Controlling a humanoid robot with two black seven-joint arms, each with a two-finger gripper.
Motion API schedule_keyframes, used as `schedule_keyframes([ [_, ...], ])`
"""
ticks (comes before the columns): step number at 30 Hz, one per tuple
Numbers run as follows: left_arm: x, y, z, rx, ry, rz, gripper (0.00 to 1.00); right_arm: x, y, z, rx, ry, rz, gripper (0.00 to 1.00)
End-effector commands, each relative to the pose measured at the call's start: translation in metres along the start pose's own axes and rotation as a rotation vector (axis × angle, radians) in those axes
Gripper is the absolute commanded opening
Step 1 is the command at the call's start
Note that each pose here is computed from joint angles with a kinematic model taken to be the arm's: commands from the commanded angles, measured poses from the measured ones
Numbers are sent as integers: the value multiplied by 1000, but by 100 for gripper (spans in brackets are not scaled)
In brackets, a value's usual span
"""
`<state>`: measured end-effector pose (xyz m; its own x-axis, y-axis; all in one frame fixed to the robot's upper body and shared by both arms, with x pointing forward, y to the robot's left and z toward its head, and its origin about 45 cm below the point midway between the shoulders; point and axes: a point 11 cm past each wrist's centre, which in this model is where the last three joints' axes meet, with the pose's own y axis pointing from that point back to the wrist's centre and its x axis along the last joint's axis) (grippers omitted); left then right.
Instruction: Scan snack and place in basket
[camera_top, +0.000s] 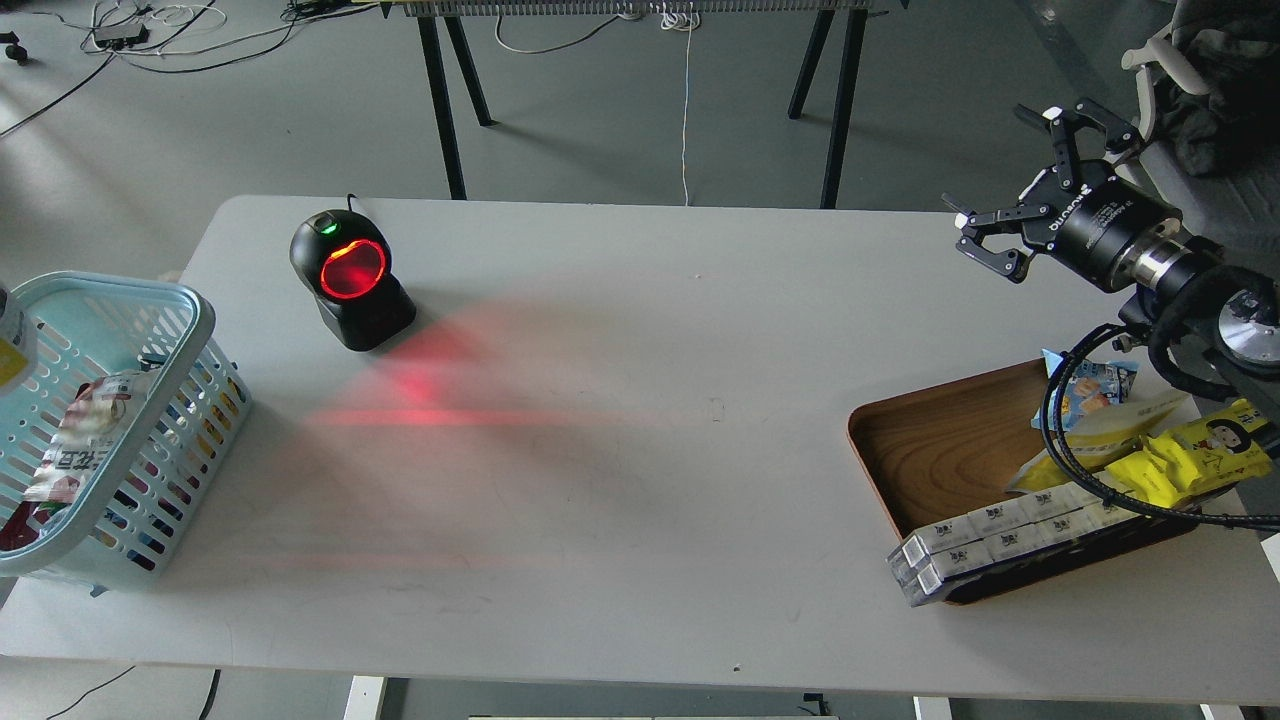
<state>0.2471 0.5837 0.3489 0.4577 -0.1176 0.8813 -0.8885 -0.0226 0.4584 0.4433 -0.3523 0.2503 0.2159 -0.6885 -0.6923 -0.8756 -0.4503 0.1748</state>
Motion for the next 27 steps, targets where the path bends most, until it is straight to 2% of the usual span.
schedule_keyframes([
  [1,-20,1,1,2,9,-17,2,1,0,2,-4,0,3,97],
  [11,-71,2,7,-5,28,-58,3,3,1,3,-5,-1,7,97],
  [15,-77,3,8,-5,34,-63,10,5,2,5,-9,-3,10,97],
  [18,-77,4,7,-3,33,-66,28,5,2,5,-10,-3,10,97],
  [19,-77,6,6,-1,30,-68,40,5,2,5,-10,-3,10,97],
  [24,-56,12,2,-12,7,-9,86,3,1,4,-9,-2,5,97],
  [27,-16,12,-3,0,-23,114,92,2,1,4,-8,-2,3,97],
])
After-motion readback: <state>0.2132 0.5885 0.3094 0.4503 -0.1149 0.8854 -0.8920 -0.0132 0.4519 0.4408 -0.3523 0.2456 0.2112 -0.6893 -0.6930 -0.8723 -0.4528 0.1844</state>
